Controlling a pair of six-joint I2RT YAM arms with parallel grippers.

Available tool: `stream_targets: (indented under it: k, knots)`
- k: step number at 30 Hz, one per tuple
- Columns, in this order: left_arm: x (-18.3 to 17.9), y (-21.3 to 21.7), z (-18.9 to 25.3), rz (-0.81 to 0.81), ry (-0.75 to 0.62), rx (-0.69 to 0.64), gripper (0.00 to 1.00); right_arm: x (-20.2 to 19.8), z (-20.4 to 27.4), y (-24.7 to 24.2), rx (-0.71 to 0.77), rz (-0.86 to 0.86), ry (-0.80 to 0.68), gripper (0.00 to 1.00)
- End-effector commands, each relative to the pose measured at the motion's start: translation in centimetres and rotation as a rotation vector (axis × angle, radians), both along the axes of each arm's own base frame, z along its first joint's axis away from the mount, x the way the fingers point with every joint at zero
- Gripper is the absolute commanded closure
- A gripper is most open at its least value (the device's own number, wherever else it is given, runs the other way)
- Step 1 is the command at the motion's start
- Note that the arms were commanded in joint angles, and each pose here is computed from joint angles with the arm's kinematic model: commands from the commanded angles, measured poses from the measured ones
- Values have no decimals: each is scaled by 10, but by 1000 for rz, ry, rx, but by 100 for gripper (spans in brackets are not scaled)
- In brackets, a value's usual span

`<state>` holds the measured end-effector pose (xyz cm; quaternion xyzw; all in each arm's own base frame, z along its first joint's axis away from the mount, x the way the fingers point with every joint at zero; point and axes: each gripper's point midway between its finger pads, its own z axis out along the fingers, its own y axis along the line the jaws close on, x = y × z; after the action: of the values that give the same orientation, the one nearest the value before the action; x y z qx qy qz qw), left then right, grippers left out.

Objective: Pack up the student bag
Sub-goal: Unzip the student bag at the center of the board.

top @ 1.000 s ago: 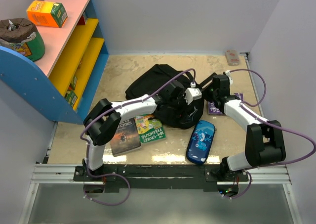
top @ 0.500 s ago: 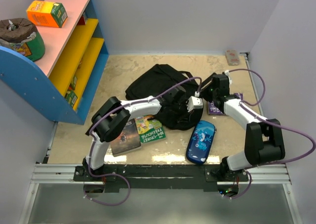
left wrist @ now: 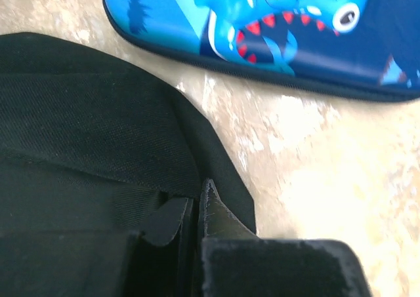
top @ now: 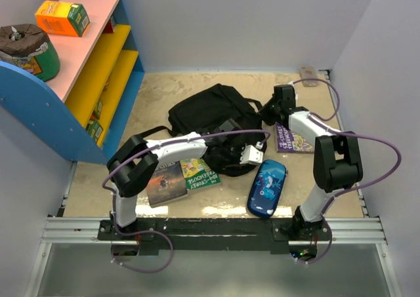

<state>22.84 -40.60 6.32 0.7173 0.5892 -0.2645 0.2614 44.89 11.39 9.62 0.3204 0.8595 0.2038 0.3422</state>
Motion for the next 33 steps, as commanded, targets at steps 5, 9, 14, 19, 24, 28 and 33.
stream_targets:
  k: [5, 9, 14, 19, 24, 28, 33]
  knots:
    - [-37, 34, 9, -102, 24, 81, 91, 45, 23, -5, -10, -26, -107, 100]
    - [-49, 47, 14, -146, 40, 113, 84, 56, 7, 8, 18, 33, -83, 100]
    - [-54, 64, 17, -143, 28, 151, 78, 66, 6, 21, 66, 108, -73, 82]
    - [-47, 65, 36, -86, 3, 131, 72, 67, 19, 17, 53, 128, -78, 61]
    - [-28, 64, 72, -14, -17, 66, 72, 64, 31, 10, 9, 141, -65, 49]
    - [-6, 66, 108, 51, -44, -3, 69, 57, 49, 4, -12, 131, -90, 46]
    - [12, 72, 120, 100, -68, -40, 41, 36, 78, 0, -33, 138, -157, 46]
